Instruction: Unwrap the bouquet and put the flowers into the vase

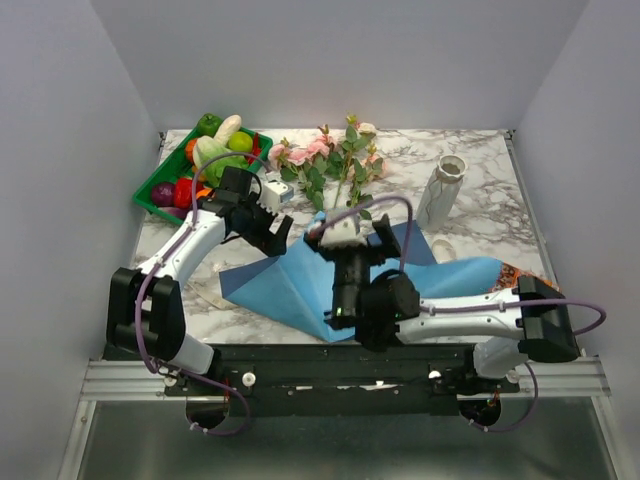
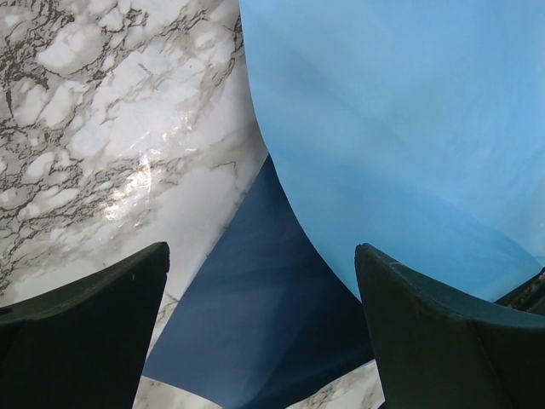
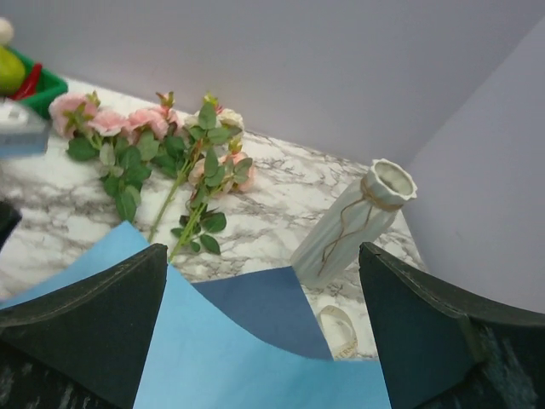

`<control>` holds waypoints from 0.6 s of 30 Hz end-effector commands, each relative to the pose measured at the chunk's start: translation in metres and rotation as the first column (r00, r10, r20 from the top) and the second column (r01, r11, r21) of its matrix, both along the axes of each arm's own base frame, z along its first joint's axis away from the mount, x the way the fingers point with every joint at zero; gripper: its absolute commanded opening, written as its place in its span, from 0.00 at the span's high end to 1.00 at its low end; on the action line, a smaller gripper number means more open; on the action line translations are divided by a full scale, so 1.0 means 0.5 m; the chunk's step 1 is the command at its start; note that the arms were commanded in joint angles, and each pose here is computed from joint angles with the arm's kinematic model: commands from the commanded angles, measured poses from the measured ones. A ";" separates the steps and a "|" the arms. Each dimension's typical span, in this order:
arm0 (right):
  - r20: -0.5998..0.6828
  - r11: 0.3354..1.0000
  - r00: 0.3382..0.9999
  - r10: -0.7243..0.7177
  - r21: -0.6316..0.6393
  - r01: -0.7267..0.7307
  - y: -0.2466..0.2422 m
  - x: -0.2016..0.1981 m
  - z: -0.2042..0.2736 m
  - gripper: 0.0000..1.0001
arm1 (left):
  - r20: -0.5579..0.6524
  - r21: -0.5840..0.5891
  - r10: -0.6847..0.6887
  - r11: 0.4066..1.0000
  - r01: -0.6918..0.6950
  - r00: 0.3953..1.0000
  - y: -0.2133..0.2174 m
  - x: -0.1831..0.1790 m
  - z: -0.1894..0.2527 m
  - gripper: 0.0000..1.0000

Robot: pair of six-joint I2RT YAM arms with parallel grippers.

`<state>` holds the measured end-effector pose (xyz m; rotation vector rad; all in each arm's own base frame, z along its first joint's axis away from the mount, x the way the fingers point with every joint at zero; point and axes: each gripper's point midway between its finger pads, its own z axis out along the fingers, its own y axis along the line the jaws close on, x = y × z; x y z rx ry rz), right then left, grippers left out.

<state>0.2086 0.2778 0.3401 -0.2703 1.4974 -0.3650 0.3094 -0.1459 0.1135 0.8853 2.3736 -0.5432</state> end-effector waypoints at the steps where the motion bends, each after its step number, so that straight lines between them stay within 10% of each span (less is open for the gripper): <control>1: -0.125 0.891 0.975 -0.182 0.399 0.217 -0.115 0.044 0.106 0.00 | 0.030 -0.006 0.015 1.000 -0.015 0.999 -0.008 0.035 0.024 0.01; 18: -0.057 0.883 0.895 -0.443 0.147 0.446 -0.121 0.233 0.169 0.00 | 0.188 -0.096 0.105 0.991 -0.089 0.977 -0.011 0.104 0.130 0.01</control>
